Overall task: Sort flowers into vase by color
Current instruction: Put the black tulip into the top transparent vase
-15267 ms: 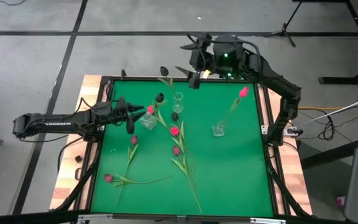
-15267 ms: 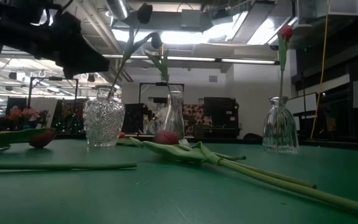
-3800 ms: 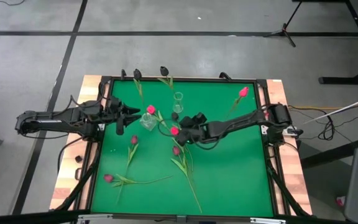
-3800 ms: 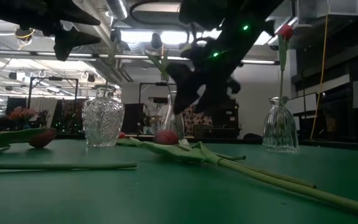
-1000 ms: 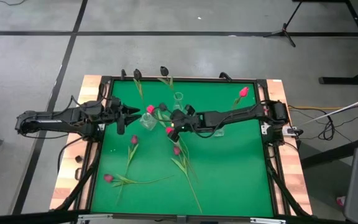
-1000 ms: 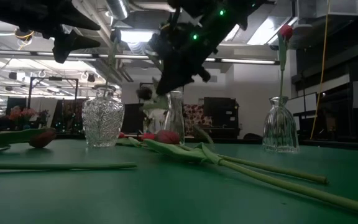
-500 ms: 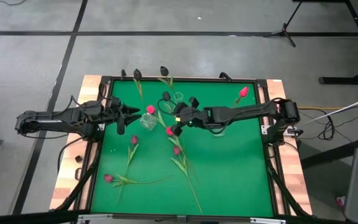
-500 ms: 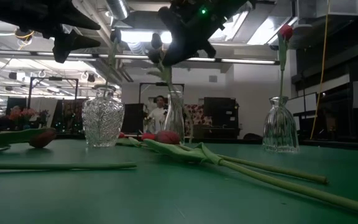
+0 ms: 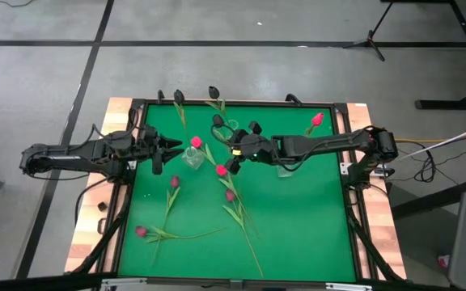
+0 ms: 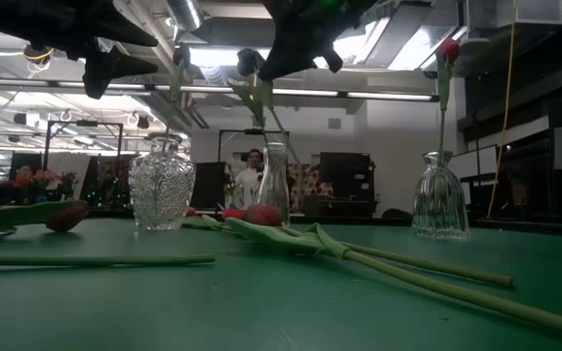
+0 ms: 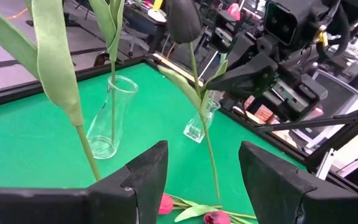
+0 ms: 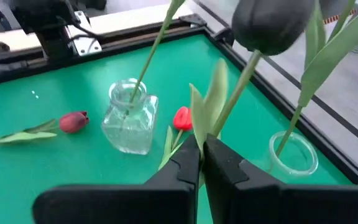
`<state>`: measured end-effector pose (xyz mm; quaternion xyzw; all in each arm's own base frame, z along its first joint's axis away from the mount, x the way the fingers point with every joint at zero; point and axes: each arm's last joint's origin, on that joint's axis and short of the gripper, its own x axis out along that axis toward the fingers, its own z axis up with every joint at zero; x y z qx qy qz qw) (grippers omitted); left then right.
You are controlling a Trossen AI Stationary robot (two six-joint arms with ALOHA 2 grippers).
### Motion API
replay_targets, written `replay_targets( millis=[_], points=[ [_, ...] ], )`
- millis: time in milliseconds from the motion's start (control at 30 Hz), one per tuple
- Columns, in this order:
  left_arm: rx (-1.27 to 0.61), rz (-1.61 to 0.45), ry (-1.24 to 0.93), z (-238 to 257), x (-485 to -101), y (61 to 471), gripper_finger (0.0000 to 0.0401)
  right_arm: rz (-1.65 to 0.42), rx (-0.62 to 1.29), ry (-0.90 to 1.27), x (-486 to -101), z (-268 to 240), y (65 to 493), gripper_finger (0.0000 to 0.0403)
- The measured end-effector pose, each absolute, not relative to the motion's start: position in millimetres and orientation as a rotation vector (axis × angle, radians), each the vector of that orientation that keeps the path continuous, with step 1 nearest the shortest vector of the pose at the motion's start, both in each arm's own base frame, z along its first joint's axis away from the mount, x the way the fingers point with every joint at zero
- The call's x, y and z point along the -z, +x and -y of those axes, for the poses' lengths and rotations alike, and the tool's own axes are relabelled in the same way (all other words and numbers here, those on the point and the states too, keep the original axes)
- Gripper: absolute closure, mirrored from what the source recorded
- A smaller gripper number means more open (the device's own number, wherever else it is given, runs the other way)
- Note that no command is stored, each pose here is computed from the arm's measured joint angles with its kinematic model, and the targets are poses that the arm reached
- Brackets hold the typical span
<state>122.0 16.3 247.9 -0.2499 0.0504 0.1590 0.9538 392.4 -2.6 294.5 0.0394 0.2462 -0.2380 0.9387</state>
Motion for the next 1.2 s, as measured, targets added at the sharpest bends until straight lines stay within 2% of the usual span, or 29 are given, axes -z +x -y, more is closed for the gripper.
replay_targets(
  millis=[600, 1200],
  points=[
    [-0.163, -0.051, -0.475, 1, -257, 124, 0.0207, -0.395, 0.460, 0.039, -332, 3, 374, 0.0386],
    [-0.032, 0.008, -0.484, 15, -265, 127, 0.0207, -0.225, 0.356, -0.082, -358, -31, 371, 0.0386]
  ],
)
